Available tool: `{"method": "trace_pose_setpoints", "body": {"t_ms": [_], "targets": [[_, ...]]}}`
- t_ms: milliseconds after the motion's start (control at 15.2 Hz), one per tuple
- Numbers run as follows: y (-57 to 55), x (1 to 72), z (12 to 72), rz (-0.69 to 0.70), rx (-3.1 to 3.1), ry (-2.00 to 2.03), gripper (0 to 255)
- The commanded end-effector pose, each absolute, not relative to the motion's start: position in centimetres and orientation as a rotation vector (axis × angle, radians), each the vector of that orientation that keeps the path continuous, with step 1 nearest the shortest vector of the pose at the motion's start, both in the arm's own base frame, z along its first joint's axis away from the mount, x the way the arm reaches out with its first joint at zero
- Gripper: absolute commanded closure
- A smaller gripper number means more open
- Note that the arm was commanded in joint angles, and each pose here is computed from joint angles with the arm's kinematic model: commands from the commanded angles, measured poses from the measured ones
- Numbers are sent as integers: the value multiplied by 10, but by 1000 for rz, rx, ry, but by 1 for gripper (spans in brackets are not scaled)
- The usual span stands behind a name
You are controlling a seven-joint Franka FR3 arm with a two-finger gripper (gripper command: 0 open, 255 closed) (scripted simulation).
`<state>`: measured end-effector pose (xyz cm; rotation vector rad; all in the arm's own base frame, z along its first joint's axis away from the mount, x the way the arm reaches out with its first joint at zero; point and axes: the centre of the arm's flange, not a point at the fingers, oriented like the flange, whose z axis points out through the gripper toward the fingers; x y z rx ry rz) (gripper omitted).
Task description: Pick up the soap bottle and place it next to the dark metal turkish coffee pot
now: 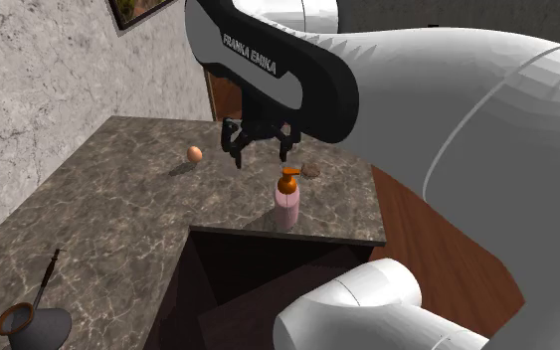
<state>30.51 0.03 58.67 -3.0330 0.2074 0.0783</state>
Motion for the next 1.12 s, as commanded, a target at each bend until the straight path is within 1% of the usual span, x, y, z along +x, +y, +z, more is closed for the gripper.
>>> {"method": "trace_pose_setpoints", "body": {"t_ms": [0,1056], "targets": [[0,305,587,78,-3033,207,0],[-79,351,404,-1,-3099,289,0]]}}
